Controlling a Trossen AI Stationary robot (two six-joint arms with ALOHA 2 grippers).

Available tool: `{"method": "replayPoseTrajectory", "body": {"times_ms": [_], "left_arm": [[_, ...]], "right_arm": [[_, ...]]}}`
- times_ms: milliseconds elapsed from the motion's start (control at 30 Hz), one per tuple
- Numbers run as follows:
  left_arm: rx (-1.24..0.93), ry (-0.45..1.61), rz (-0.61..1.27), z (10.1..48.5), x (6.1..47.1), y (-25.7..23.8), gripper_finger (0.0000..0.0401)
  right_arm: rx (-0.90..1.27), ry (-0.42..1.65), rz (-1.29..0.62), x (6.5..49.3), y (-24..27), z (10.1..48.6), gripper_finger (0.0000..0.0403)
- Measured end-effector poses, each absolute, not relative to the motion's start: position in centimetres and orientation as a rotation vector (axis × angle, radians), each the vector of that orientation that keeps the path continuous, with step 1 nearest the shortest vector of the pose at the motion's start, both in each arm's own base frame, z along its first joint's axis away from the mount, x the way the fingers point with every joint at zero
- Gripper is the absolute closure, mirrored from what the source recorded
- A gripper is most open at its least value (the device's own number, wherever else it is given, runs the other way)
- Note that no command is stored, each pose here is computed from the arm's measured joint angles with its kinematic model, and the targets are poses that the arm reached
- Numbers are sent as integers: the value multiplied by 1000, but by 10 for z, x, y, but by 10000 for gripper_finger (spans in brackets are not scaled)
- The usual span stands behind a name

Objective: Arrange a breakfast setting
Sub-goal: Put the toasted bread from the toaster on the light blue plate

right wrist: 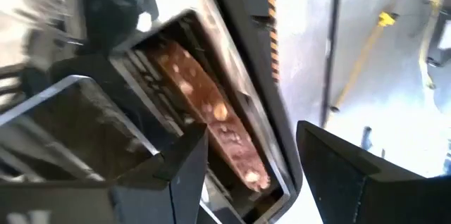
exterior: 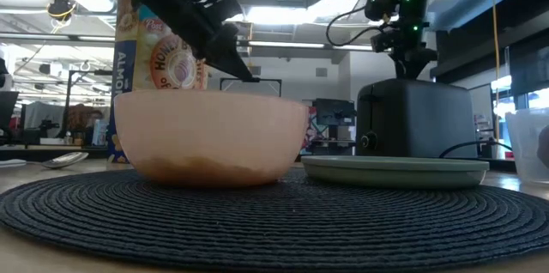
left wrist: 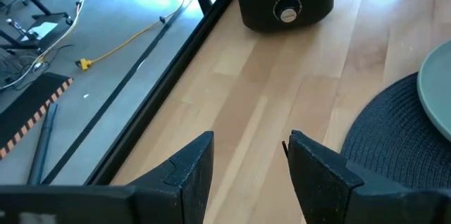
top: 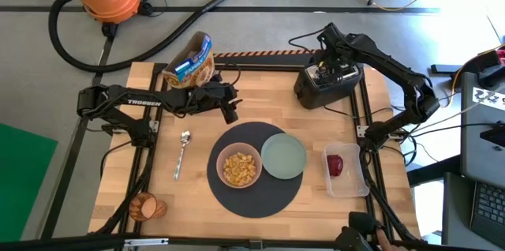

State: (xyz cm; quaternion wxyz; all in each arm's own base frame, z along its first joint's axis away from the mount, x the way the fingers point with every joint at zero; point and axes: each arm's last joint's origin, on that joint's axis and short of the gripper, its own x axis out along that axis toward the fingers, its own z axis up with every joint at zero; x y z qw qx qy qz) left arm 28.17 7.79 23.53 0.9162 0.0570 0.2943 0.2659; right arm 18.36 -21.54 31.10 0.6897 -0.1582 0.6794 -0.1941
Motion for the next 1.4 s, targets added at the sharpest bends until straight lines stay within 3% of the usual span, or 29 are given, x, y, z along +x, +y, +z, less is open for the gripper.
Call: {"method": "replayPoseTrajectory", "body": {"times_ms": [267, 800, 1233, 1400], "left_arm": [[118, 608, 547, 235, 282, 78, 232], [118, 608, 547, 235, 282, 78, 232], [118, 608, 547, 235, 282, 78, 232], [118, 608, 546, 235, 282, 78, 232]], "right_arm": [[-346, 1502, -381, 185, -215, 310, 204], [-334, 1522, -358, 184, -214, 300, 303], [-336, 1553, -369, 183, -213, 300, 348], [-354, 1501, -415, 177, -207, 323, 367]]}}
